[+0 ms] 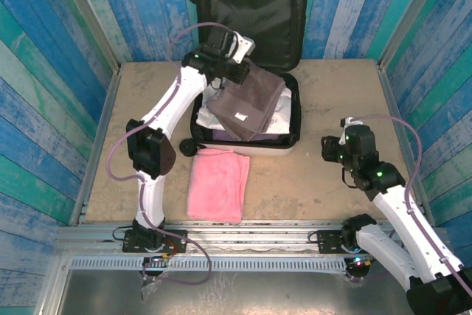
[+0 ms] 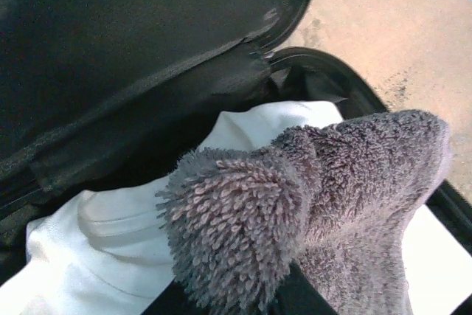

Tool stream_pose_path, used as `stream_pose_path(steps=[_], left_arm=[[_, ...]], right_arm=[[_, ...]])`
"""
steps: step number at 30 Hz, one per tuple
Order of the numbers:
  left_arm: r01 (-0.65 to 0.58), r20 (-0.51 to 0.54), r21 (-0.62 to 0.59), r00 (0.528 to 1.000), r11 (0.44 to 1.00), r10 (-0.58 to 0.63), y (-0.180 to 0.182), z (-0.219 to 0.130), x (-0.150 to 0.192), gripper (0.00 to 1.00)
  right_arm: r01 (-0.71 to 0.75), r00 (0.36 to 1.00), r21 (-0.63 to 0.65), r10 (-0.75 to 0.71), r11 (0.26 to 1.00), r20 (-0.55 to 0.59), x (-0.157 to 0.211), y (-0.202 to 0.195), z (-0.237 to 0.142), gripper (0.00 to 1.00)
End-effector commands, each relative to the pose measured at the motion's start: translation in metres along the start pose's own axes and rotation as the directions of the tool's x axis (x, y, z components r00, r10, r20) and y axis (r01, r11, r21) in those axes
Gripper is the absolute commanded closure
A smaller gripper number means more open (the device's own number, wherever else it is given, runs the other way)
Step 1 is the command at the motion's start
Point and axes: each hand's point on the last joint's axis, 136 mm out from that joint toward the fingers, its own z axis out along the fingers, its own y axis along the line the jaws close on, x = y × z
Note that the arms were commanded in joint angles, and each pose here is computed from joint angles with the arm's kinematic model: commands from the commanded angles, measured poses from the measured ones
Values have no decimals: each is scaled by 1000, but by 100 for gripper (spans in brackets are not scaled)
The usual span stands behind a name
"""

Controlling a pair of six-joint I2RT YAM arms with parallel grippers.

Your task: Pack the luggage

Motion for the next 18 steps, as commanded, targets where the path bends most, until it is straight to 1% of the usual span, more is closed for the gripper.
stream_pose_path(steps=[1,2,3,5,6,7,8,11,12,15,18], left_arm=[[40,-22,2,999,999,-40,37,24,13,100],[58,-30,-11,998,998,-58,48,25,18,98],[75,-36,-24,996,997,-76,58,26,22,92],[120,-40,-81,992,989,-123,80,25,30,56],[133,-40,-101,990,986,-138,89,23,33,41],[152,-39,-123,987,981,-158,98,20,36,22],[165,-34,-149,985,975,-172,105,16,37,16],[189,-3,-196,981,962,-193,114,1,36,6],[193,4,-203,980,960,-197,114,-3,36,6],[228,9,-198,973,953,-231,108,-15,42,7],[272,1,-172,961,947,-275,97,-22,59,12]], right_arm=[[14,999,5,-14,1000,36,-13,2,-2,50],[15,999,6,-15,1000,32,-13,2,0,50],[16,999,7,-16,1000,31,-13,2,0,50],[16,1000,4,-16,1000,25,-11,2,3,47],[16,1000,1,-16,1000,22,-11,3,3,46],[16,1000,-1,-16,1000,21,-11,4,4,46],[16,1000,-4,-16,1000,17,-10,4,5,46],[15,1000,-8,-15,1000,12,-10,5,7,45],[15,1000,-11,-15,1000,11,-10,6,7,45],[15,1000,-28,-15,999,6,-10,9,9,45],[15,1000,-60,-15,998,0,-12,17,12,47]])
